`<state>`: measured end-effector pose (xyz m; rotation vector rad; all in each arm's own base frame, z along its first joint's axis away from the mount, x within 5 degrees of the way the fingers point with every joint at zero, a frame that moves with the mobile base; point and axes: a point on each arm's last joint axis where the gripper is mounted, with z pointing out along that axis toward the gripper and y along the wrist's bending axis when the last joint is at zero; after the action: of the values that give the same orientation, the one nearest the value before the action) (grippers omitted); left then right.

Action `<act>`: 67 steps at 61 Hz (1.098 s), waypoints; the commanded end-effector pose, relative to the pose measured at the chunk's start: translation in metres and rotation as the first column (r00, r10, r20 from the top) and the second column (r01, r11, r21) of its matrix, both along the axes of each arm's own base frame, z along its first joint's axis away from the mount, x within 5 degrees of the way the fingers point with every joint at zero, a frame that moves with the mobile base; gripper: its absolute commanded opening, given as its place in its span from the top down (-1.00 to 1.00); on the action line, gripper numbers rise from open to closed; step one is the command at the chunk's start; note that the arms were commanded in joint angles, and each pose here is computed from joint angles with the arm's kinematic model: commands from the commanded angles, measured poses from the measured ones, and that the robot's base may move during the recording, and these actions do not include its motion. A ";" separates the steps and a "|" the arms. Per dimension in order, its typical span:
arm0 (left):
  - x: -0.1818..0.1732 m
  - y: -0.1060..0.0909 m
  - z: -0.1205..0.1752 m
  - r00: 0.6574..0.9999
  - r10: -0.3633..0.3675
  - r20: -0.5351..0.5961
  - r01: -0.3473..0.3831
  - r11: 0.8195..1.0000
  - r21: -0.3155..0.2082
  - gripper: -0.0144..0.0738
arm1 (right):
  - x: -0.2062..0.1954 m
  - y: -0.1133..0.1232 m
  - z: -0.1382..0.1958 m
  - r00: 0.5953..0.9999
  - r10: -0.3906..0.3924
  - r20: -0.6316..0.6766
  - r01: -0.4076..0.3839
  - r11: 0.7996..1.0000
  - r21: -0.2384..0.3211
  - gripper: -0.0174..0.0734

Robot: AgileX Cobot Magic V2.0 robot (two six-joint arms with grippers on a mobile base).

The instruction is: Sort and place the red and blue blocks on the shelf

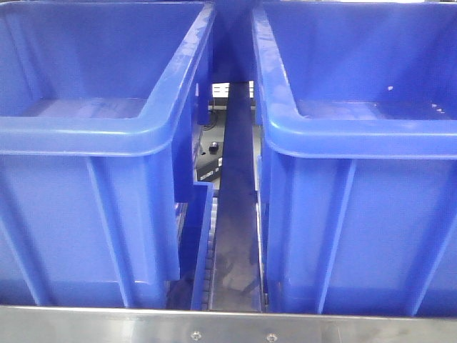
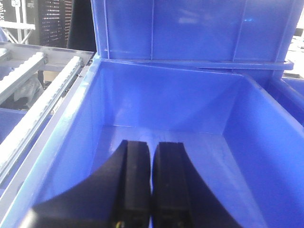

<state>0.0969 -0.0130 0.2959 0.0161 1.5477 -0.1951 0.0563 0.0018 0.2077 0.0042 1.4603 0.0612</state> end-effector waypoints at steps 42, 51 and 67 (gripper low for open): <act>0.000 0.001 0.018 0.994 0.012 0.109 -0.009 1.000 -0.024 0.39 | -0.005 -0.001 0.017 0.991 -0.017 0.134 0.018 1.000 -0.010 0.50; 0.000 0.001 0.018 0.994 0.012 0.109 -0.009 1.000 -0.024 0.39 | -0.005 -0.001 0.017 0.991 -0.017 0.134 0.018 1.000 -0.010 0.50; -0.003 0.002 0.003 0.996 0.014 0.090 -0.015 1.000 0.008 0.39 | -0.005 -0.001 0.017 0.991 -0.017 0.133 0.018 1.000 -0.010 0.50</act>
<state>0.0967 -0.0129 0.2880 0.0175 1.5656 -0.1913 0.0562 0.0017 0.2085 0.0039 1.4521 0.0597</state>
